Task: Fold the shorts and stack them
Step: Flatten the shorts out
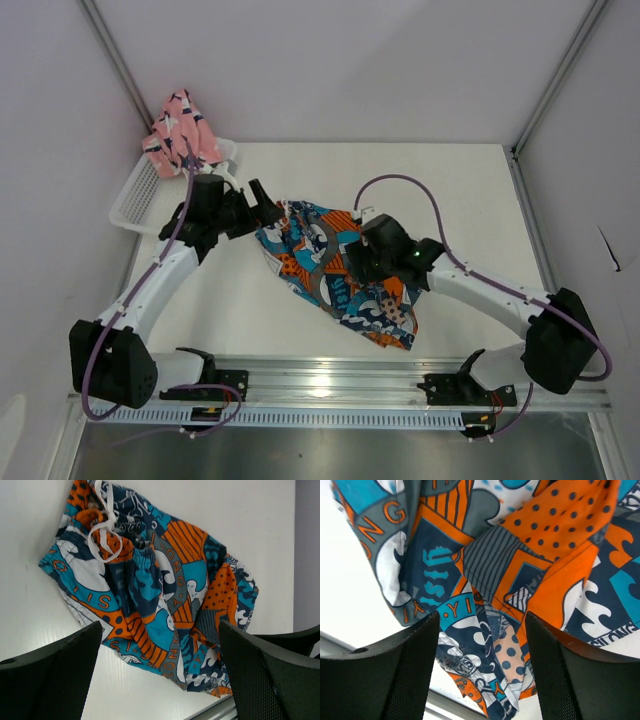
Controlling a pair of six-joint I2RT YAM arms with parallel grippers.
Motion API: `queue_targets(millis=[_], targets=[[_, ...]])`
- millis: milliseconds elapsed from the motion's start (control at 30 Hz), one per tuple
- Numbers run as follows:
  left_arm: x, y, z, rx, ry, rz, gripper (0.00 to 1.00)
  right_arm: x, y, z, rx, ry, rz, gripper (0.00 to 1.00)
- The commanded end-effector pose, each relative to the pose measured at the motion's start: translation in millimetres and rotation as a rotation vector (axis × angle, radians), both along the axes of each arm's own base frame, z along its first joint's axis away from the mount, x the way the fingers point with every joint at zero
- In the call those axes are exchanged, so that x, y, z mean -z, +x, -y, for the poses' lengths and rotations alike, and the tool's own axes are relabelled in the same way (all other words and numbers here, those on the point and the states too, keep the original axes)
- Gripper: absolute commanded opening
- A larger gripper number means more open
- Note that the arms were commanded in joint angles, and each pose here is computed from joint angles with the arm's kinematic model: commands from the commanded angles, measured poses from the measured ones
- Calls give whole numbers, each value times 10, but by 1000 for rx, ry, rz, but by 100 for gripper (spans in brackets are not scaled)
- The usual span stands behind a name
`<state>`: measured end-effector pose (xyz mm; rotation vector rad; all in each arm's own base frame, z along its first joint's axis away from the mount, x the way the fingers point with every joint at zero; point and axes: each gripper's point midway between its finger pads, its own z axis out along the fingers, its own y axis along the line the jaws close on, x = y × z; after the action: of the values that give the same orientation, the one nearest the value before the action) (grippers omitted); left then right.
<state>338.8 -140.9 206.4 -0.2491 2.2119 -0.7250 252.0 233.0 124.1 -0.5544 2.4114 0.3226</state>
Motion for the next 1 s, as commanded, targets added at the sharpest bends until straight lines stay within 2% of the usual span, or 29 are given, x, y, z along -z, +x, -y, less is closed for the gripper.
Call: queue_targets(millis=[0, 167, 433, 500, 567, 600, 700, 800, 967], targets=[[-54, 108, 76, -13, -3, 46, 99, 77, 134, -43, 13, -98, 104, 72], [-1, 136, 58, -34, -2, 37, 99, 216, 126, -295, -46, -165, 162, 71], [25, 126, -3, -66, 2, 33, 99, 530, 354, -285, 18, -420, 257, 65], [14, 116, -16, -66, 2, 39, 99, 517, 422, -271, 49, -459, 285, 61], [3, 112, -27, -66, 0, 42, 99, 512, 511, -180, 111, -521, 327, 47], [4, 109, -31, -66, -1, 42, 99, 494, 540, -133, 141, -536, 342, 33], [-7, 100, -46, -66, -1, 49, 99, 437, 600, -25, 223, -492, 362, 11], [-25, 90, -47, -63, -5, 58, 99, 382, 634, 137, 299, -372, 343, 0], [-23, 74, -43, -59, -7, 62, 99, 319, 690, 457, 409, -124, 252, 0]])
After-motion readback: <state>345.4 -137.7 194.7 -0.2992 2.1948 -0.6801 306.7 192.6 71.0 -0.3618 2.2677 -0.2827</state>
